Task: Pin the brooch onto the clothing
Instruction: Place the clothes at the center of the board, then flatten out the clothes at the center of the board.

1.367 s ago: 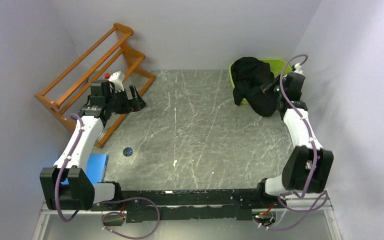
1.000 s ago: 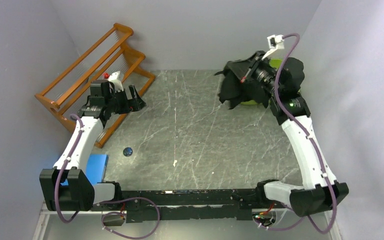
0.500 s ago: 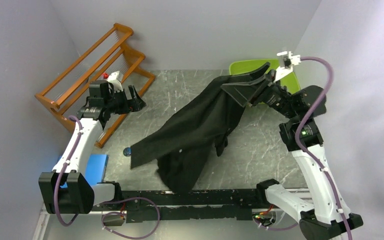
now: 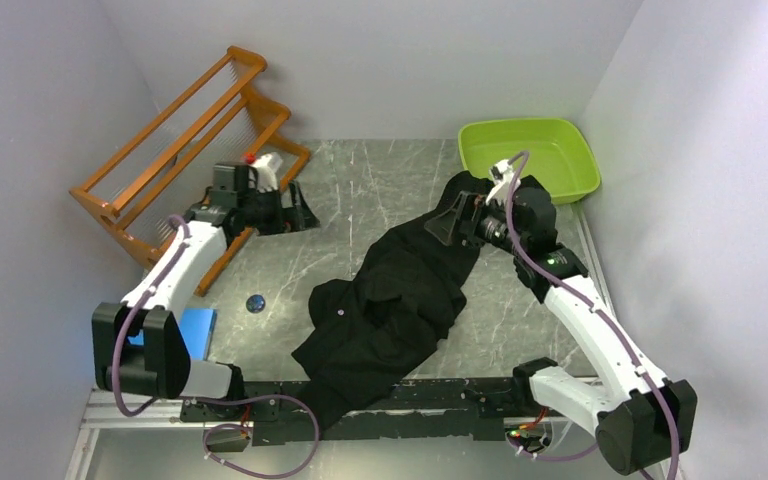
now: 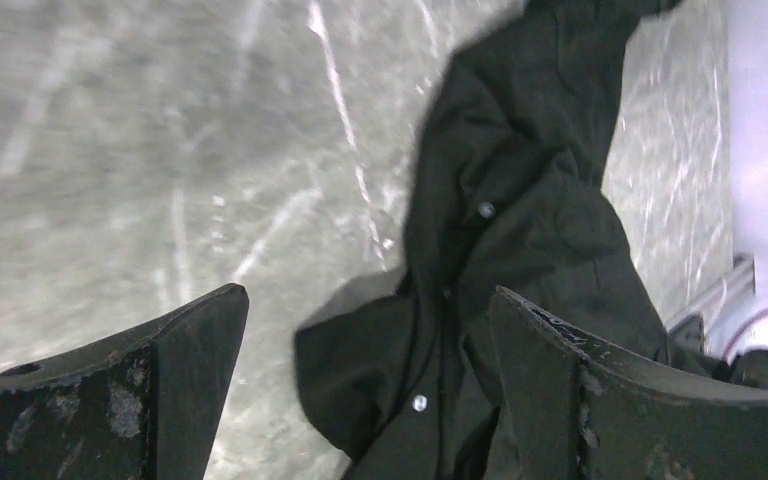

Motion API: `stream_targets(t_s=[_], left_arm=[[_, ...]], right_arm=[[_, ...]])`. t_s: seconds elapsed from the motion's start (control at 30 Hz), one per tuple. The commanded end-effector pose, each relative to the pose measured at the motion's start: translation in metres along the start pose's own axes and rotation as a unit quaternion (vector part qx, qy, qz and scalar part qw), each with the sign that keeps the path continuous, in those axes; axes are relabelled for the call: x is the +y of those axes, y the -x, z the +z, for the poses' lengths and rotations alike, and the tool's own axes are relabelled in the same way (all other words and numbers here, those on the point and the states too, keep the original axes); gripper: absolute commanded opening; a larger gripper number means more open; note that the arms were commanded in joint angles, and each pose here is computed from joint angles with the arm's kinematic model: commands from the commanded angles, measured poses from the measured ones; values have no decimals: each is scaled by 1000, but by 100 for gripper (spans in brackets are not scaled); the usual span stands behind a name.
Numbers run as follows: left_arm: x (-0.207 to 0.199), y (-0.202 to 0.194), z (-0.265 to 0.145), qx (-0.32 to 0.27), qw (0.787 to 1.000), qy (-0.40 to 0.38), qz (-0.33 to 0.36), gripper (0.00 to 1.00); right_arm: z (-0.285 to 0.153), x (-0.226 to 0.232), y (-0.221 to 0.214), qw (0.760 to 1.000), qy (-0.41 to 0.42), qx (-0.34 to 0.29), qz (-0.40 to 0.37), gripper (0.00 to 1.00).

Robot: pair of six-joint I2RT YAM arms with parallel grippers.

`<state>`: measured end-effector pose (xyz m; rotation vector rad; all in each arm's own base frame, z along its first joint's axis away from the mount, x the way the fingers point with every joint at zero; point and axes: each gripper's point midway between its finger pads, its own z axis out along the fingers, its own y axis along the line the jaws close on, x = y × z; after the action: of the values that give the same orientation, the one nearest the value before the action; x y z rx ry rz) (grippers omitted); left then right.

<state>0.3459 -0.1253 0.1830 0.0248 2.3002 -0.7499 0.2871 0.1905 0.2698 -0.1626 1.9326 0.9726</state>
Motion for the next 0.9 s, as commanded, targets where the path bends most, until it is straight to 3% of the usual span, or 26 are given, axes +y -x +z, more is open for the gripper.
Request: stream_targets(t_s=[0.0, 0.17, 0.3, 0.5, 0.77, 0.83, 0.87], left_arm=[[-57, -29, 20, 59, 996, -65, 15, 96], [-131, -83, 38, 96, 984, -136, 61, 96], [-167, -114, 38, 101, 977, -151, 112, 96], [-174, -116, 27, 67, 981, -128, 133, 96], [-176, -80, -4, -58, 982, -132, 118, 96], [-173, -74, -10, -80, 982, -129, 116, 96], [-168, -75, -11, -87, 982, -122, 114, 96]], right_arm=[[-6, -80, -36, 986, -162, 10, 40, 90], [-14, -117, -99, 971, -166, 51, 165, 90], [-29, -144, -145, 944, -203, 81, 246, 89], [-30, -146, -173, 939, -195, 102, 263, 81], [-14, -161, -184, 939, -207, 119, 247, 68], [-6, -161, -181, 943, -214, 123, 225, 62], [2, -157, -169, 950, -204, 112, 208, 51]])
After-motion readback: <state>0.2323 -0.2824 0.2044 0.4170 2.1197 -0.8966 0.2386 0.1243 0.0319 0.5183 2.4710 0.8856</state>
